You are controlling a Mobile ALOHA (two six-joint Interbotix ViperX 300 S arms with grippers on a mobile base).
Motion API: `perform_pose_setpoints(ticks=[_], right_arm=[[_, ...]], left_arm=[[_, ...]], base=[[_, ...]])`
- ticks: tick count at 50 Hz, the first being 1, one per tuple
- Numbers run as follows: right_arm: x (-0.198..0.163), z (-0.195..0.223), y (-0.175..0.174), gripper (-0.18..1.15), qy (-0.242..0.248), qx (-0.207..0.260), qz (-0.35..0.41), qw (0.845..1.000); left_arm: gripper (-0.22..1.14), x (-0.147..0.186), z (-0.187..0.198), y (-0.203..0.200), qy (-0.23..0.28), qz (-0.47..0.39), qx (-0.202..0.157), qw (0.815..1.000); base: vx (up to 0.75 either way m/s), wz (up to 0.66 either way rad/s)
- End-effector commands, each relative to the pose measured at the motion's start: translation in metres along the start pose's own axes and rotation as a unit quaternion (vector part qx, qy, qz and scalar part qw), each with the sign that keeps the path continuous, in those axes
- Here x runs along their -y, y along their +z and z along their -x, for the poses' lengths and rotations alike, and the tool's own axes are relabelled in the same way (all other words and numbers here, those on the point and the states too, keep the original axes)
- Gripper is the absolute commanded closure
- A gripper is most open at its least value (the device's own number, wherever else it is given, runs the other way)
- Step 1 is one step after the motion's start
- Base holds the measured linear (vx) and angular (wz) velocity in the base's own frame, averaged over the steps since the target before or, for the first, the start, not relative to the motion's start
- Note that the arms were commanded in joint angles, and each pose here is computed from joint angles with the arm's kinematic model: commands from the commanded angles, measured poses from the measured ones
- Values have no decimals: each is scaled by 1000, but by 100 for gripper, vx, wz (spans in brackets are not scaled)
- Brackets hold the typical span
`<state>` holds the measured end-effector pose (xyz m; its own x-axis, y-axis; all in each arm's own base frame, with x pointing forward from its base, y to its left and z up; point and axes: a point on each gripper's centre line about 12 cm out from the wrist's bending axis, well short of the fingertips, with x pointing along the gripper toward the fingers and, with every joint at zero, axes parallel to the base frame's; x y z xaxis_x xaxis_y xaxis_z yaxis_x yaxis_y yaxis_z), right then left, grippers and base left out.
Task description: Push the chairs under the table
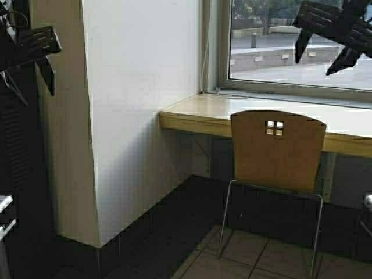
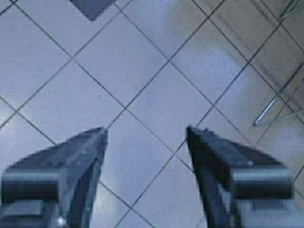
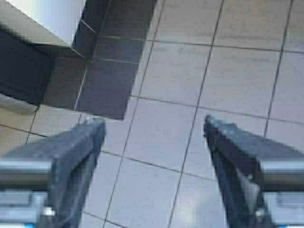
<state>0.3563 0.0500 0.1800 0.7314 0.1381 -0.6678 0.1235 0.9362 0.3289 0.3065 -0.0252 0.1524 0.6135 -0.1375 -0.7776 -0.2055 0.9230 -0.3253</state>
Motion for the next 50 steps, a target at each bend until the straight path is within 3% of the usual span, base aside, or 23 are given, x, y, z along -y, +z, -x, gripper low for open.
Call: perform_pose_setpoints(ticks=[1, 50], right_arm=[[-2, -1, 6, 2, 2, 7, -1, 1000], [-2, -1, 4, 2, 1, -3, -2, 1000]], left_arm=[[5, 5, 3, 8, -6, -3, 12, 1000], [5, 9, 12, 13, -14, -4, 23, 1000]], base=[[-29, -9], [-19, -17]])
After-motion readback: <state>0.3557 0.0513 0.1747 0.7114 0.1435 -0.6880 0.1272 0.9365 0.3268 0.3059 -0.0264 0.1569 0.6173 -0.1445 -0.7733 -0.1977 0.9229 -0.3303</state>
